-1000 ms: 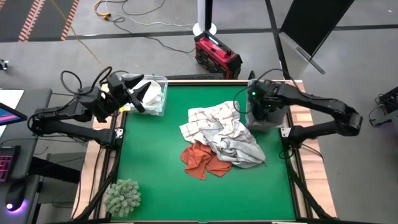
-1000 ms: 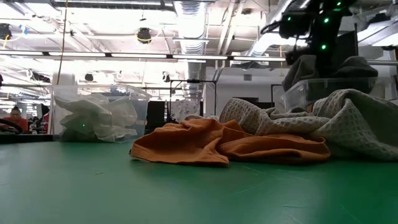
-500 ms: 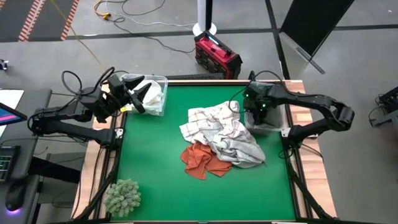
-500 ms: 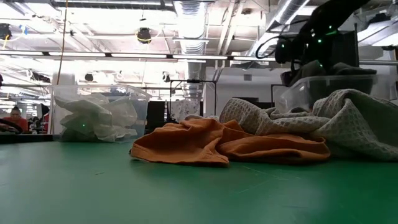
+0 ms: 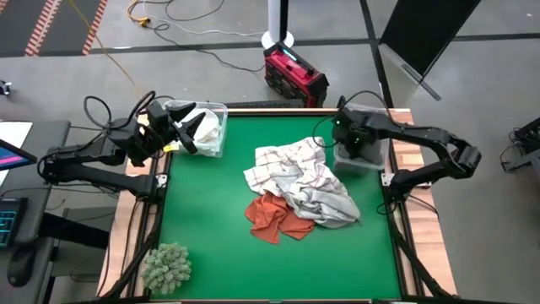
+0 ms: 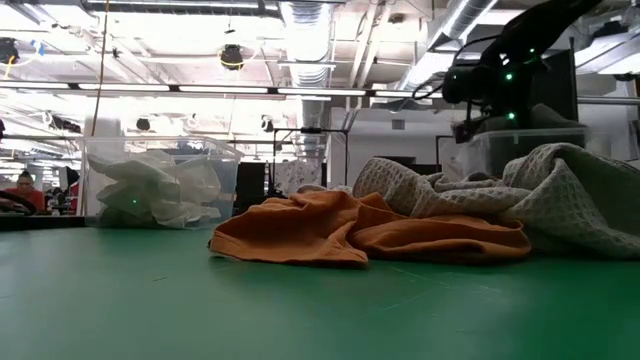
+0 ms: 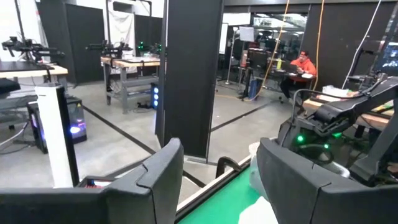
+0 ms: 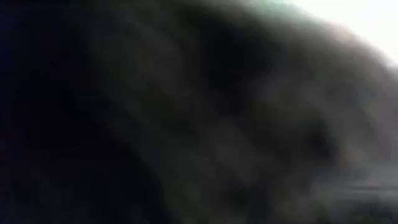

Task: Sort towels by color in basket
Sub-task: Put the dark gray towel into the right transparent bin

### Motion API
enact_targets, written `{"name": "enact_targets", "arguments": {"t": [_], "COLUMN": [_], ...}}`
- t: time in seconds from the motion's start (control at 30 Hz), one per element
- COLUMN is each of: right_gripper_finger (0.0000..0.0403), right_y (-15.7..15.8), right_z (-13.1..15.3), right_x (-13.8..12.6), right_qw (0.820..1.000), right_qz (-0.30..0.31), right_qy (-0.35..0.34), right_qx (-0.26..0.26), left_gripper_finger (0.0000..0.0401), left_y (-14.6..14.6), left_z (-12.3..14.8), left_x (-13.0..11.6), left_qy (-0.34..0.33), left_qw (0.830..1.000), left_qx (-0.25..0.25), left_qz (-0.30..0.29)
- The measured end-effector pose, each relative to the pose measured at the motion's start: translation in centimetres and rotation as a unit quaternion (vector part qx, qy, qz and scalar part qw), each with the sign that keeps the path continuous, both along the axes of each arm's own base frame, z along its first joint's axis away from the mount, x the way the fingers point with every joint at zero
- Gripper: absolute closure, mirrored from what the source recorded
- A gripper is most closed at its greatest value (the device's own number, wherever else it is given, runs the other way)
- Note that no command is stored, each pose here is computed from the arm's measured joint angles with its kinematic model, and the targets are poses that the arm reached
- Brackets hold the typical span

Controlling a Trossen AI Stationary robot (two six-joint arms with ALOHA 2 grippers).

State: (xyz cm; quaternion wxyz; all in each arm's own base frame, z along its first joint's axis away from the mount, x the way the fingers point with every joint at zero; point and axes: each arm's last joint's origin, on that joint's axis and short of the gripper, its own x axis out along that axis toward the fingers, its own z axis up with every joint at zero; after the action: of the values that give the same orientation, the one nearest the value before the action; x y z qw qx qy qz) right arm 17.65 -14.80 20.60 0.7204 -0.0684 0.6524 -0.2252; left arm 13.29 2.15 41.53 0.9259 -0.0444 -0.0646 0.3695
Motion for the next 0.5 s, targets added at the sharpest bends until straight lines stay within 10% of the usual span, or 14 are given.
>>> {"name": "enact_targets", "arguments": {"t": [0.2, 0.5], "right_gripper_finger": [0.0372, 0.0371], "right_y": [0.8, 0.8], "right_z": [-0.1, 2.1], "right_x": [0.1, -1.0], "right_qw": [0.973, 0.998], "right_qz": [0.036, -0.019], "right_qy": [-0.128, -0.055], "right_qx": [0.189, -0.015], "left_gripper_finger": [0.0207, 0.0207], "left_y": [0.0, 0.0], "left_z": [0.1, 0.4], "left_x": [-0.4, -1.2], "left_qy": [-0.012, -0.026], "left_qw": [1.0, 1.0], "left_qx": [-0.007, -0.008], "left_qz": [-0.002, -0.002]}}
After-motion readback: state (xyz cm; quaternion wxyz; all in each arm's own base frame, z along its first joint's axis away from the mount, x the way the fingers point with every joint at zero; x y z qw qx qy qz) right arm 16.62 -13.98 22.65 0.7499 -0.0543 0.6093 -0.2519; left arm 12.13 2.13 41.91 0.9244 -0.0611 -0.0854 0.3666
